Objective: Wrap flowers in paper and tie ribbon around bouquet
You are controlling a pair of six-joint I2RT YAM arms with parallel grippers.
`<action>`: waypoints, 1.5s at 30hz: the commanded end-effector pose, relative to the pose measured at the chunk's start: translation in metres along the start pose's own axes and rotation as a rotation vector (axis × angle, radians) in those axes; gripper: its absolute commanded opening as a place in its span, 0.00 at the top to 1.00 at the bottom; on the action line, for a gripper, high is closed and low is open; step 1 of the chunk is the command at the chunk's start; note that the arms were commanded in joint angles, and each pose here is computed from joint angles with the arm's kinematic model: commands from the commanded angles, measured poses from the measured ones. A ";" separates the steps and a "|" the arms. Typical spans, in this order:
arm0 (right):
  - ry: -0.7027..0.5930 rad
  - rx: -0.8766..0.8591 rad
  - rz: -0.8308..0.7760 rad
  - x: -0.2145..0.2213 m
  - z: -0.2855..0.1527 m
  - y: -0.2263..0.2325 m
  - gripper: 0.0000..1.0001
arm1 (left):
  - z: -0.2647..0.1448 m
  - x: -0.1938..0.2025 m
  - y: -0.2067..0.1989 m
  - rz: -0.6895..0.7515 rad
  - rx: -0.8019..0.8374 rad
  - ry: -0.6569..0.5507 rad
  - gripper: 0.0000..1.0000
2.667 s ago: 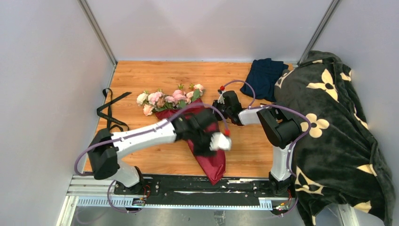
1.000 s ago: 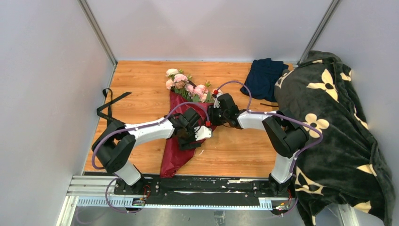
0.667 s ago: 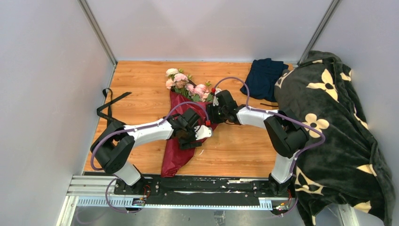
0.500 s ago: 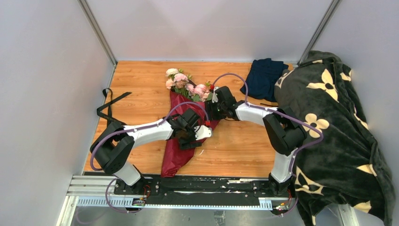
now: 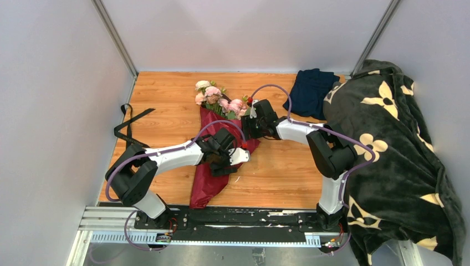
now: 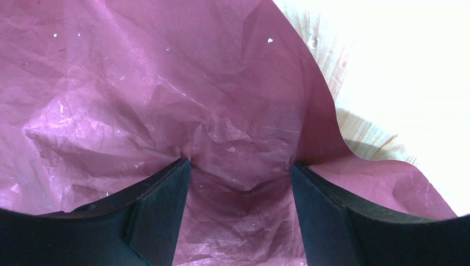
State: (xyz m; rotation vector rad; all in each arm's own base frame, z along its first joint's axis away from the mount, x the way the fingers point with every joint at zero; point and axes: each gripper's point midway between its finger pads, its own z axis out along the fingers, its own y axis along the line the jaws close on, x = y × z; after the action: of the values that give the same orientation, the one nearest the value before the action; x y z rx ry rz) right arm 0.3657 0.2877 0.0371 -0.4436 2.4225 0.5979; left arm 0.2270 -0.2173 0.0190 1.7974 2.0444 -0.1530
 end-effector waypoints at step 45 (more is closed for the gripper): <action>0.014 -0.190 0.135 0.009 0.013 0.015 1.00 | -0.206 0.437 0.272 -1.253 -0.640 0.485 0.41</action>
State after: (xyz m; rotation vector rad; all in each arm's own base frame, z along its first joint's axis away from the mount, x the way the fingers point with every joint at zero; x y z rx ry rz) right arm 0.3642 0.3127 0.0338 -0.3297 2.3833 0.9712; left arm 0.4297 0.2826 0.1096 0.1383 2.6883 0.6181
